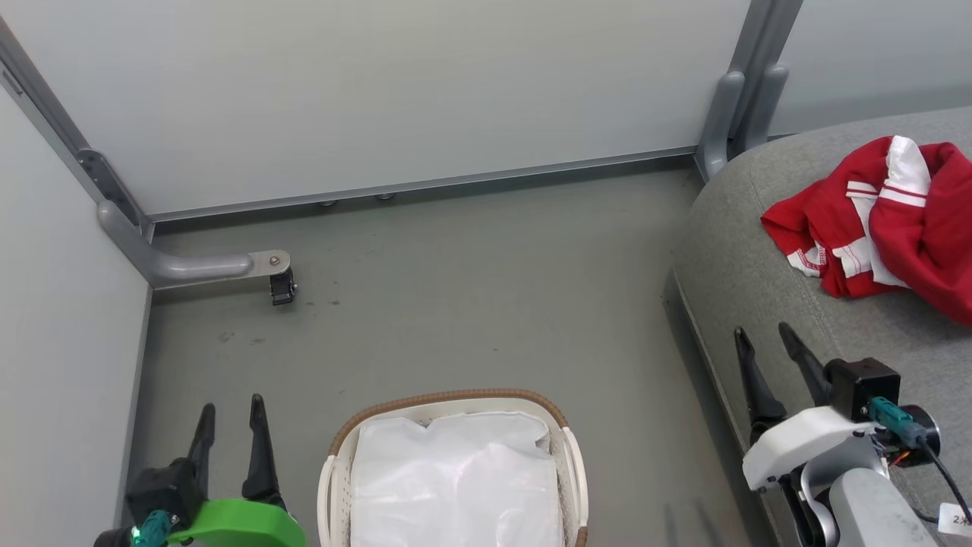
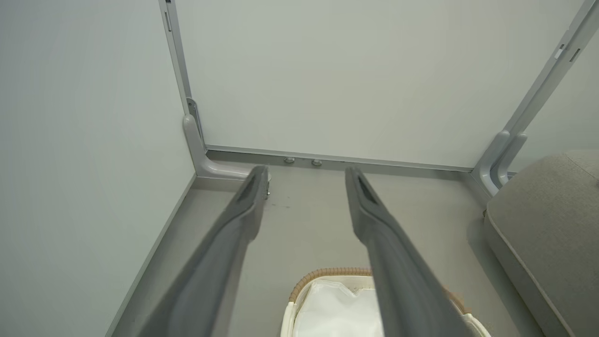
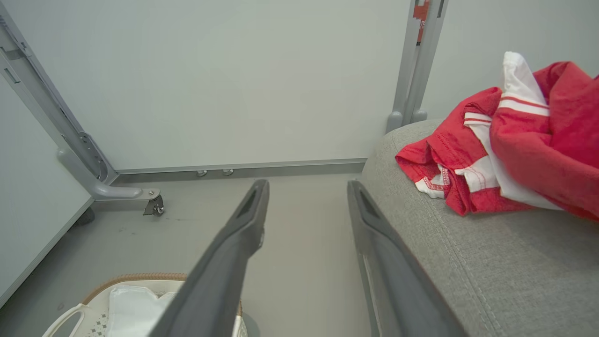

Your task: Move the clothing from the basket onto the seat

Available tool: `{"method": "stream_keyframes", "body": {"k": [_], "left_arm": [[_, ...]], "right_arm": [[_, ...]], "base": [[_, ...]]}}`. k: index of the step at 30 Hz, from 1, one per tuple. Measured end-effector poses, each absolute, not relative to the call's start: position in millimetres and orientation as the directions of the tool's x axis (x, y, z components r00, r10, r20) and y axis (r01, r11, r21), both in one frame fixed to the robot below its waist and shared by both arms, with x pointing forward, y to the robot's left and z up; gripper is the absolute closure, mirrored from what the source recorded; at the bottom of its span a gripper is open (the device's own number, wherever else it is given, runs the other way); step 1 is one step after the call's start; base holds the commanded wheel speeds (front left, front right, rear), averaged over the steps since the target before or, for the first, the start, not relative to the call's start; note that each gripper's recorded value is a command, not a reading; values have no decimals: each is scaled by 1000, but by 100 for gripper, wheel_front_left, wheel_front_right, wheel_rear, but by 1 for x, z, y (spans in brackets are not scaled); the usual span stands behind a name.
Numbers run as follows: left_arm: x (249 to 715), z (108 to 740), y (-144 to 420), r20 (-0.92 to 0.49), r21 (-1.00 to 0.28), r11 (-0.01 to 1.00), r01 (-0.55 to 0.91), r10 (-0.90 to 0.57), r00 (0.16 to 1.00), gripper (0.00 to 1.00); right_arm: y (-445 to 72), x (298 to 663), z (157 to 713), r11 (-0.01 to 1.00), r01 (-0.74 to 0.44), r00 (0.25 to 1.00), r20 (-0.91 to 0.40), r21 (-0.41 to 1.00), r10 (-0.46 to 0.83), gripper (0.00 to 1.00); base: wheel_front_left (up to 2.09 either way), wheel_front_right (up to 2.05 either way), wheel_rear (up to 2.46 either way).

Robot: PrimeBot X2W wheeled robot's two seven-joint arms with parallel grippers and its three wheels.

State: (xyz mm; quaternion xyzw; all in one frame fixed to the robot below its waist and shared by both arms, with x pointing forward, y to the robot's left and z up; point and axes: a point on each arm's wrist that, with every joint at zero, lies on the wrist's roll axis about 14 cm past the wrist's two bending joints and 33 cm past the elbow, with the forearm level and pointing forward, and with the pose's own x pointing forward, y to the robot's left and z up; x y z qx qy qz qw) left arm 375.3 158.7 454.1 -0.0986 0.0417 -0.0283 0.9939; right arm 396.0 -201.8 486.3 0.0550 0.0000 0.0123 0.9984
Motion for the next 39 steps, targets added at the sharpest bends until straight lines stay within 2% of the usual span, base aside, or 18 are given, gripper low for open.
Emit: {"method": "stream_keyframes", "body": {"k": [5, 16, 24, 39], "left_arm": [[371, 442, 159, -127, -228, 973, 27, -58, 990, 100], [371, 440, 169, -158, -403, 914, -52, -13, 987, 100], [371, 441, 174, -173, -529, 843, -97, 5, 985, 100], [375, 448, 180, -174, -690, 711, -134, 16, 985, 100]], "right_arm": [[-200, 387, 467, 988, -4, 998, -64, 155, 14, 100], [-207, 388, 469, 936, 55, 997, -74, 346, -31, 100], [-209, 389, 473, 870, 81, 996, -75, 486, -51, 100], [-211, 388, 475, 741, 108, 994, -87, 663, -68, 100]], "base": [[0, 0, 0], [0, 0, 0], [0, 0, 0], [0, 0, 0]]}}
